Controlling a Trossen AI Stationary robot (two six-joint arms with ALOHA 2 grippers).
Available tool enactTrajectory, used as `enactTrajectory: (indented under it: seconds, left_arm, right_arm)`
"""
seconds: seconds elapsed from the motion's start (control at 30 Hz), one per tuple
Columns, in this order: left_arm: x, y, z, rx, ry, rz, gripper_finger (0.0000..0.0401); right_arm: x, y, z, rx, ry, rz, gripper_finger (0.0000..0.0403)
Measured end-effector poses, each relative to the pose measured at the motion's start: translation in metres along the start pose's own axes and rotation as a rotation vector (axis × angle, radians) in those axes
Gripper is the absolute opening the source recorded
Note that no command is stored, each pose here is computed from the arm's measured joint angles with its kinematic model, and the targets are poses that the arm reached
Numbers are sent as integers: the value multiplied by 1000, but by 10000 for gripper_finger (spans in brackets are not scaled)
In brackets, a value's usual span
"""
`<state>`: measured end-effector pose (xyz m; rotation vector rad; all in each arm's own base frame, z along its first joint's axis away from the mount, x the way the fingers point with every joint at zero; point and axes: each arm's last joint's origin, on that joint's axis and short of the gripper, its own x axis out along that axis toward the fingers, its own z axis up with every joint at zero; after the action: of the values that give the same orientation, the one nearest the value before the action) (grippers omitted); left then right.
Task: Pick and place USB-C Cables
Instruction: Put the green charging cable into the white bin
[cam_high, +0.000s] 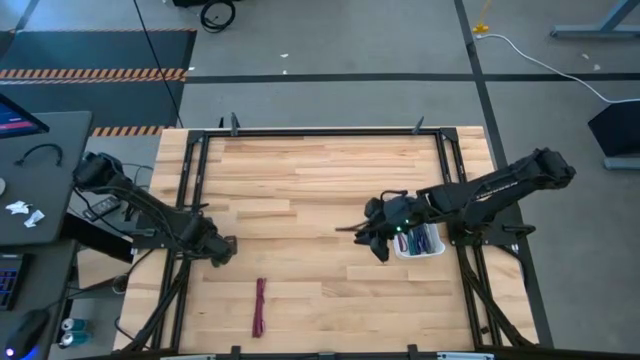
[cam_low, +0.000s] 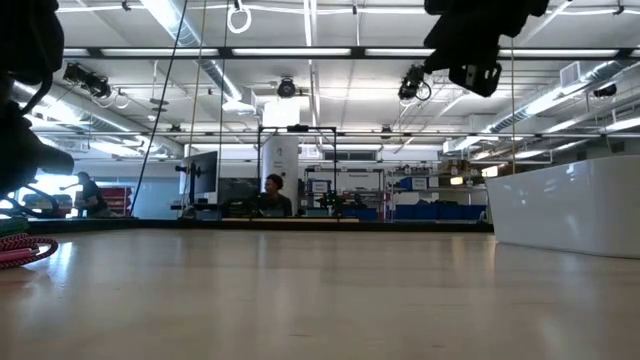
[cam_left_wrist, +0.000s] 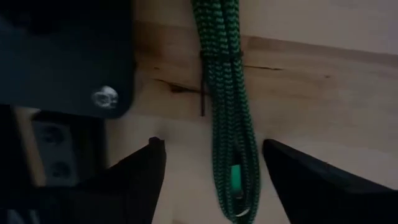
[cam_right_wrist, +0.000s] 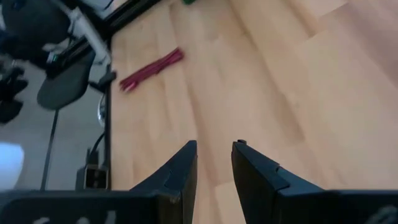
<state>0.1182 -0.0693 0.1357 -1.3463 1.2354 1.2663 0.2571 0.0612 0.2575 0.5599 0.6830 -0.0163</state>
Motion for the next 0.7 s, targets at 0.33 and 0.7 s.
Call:
enactTrajectory:
  seconds: [0.33,0.7]
  left_arm:
    - [6,-1,2,-2,-23,-61,177]
    - [-2,-18,-9,44,-63,-279,20]
  right_arm:
    - [-5,17,-20,-47,87,30,105]
    - [-79,19,-2,-51,-213,75,105]
